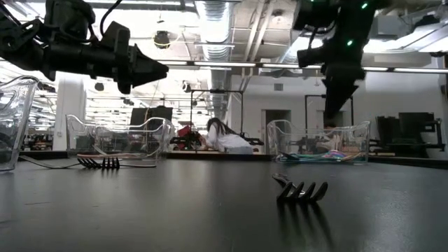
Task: Sort silverware by color (type)
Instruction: Put the blue spoon into top right transparent bin
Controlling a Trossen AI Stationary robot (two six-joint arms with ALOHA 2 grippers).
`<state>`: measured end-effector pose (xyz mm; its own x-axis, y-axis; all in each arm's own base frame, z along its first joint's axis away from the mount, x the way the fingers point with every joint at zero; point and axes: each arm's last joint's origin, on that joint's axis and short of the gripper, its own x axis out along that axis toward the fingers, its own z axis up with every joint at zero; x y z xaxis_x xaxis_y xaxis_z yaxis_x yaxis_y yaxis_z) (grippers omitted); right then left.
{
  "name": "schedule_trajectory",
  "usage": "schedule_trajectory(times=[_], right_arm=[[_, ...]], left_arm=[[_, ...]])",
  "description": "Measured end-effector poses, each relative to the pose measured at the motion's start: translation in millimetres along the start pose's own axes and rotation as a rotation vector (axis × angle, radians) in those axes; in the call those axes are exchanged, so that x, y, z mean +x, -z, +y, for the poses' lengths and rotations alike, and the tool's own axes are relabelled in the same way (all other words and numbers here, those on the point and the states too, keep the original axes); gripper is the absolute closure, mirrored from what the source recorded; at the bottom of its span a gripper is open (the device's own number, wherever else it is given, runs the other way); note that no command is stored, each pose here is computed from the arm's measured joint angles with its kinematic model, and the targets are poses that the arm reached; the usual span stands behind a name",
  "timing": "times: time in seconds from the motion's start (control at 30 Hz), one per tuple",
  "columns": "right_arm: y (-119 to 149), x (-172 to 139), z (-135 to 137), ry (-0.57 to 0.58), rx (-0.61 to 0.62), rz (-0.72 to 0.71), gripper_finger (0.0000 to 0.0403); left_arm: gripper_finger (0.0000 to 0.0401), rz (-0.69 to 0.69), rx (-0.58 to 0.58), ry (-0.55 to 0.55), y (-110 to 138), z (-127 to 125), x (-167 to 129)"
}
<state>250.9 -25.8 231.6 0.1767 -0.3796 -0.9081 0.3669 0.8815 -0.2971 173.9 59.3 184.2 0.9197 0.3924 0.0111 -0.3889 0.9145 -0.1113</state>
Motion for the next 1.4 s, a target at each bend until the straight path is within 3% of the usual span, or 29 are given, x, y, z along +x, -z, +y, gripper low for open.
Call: schedule_trajectory(times=[0.47, 0.63, 0.97, 1.2, 1.4], right_arm=[[51.6, -45.3, 94.3, -0.203, 0.046, 0.005, 0.0203], [74.0, -60.2, 118.1, -0.284, 0.115, 0.032, 0.0203], [104.0, -83.0, 150.3, -0.4, 0.213, -0.05, 0.0203], [124.7, -77.6, 184.2, -0.434, 0.194, -0.035, 0.0211], [138.2, -54.7, 216.5, -0.471, 0.163, 0.182, 0.0224]], left_arm=[[0.0276, -0.102, -0.051, 0.134, -13.5, -18.9, 0.2], [0.0276, -0.117, -0.061, 0.168, -19.1, -26.1, 1.6], [0.0275, -0.132, -0.088, 0.253, -26.4, -44.8, 0.9], [0.0275, -0.141, -0.073, 0.19, -28.3, -44.2, 2.2], [0.0275, -0.151, -0.102, 0.186, -31.8, -44.8, 3.5]])
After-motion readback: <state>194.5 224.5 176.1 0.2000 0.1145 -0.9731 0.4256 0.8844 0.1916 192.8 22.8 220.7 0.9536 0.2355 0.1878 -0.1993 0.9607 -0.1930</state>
